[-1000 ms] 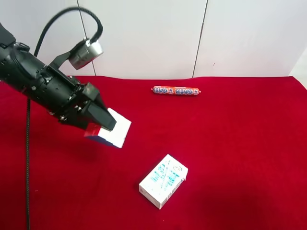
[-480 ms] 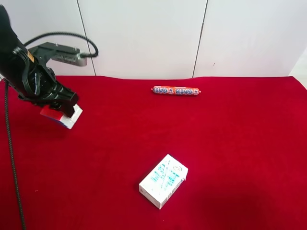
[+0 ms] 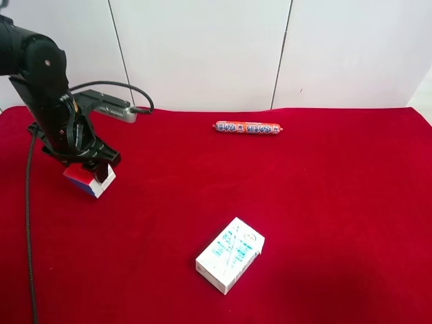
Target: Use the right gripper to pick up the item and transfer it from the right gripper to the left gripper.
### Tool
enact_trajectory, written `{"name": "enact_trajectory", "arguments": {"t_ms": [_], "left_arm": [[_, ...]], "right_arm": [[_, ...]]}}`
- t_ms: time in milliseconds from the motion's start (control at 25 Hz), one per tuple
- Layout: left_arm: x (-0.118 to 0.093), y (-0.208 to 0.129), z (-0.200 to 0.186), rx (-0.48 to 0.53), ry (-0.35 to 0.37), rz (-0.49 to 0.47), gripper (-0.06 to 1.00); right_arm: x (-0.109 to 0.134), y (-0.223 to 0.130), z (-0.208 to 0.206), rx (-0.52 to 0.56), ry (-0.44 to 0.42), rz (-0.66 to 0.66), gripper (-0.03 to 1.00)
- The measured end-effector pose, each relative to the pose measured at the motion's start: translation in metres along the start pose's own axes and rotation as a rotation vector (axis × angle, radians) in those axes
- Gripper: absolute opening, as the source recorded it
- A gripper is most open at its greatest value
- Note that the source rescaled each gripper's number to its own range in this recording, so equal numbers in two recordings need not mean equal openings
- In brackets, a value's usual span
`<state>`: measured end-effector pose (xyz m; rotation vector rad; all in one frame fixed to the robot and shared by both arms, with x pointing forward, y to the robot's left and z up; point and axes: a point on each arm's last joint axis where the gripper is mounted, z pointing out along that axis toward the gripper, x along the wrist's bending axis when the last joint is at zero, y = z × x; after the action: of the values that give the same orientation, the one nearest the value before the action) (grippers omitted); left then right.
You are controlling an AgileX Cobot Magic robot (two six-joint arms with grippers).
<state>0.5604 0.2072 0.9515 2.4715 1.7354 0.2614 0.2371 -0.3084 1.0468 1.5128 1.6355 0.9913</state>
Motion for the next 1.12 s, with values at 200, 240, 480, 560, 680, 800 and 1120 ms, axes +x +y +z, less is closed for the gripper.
{"name": "enact_trajectory", "arguments": {"t_ms": [200,240,480,560,680,800,1120], "left_arm": [[-0.002,-0.001,0.011,0.036,-0.011,-0.004,0.03],[-0.002,-0.001,0.012,0.037,-0.012,-0.006,0.12],[-0.002,0.002,0.008,-0.001,-0.014,-0.083,0.95],[-0.001,0.003,-0.002,-0.021,-0.012,-0.084,0.98],[0.002,0.003,-0.032,-0.047,-0.007,-0.09,1.0],[0.005,-0.003,-0.073,-0.066,-0.001,-0.097,1.0],[0.009,-0.065,-0.174,-0.22,0.007,-0.104,1.0]], "right_arm": [[0.0,0.0,0.0,0.0,0.0,0.0,1.0],[0.0,0.0,0.0,0.0,0.0,0.0,1.0],[0.0,0.0,0.0,0.0,0.0,0.0,1.0],[0.0,0.0,0.0,0.0,0.0,0.0,1.0],[0.0,0.0,0.0,0.0,0.0,0.0,1.0],[0.0,0.0,0.0,0.0,0.0,0.0,1.0],[0.0,0.0,0.0,0.0,0.0,0.0,1.0]]}}
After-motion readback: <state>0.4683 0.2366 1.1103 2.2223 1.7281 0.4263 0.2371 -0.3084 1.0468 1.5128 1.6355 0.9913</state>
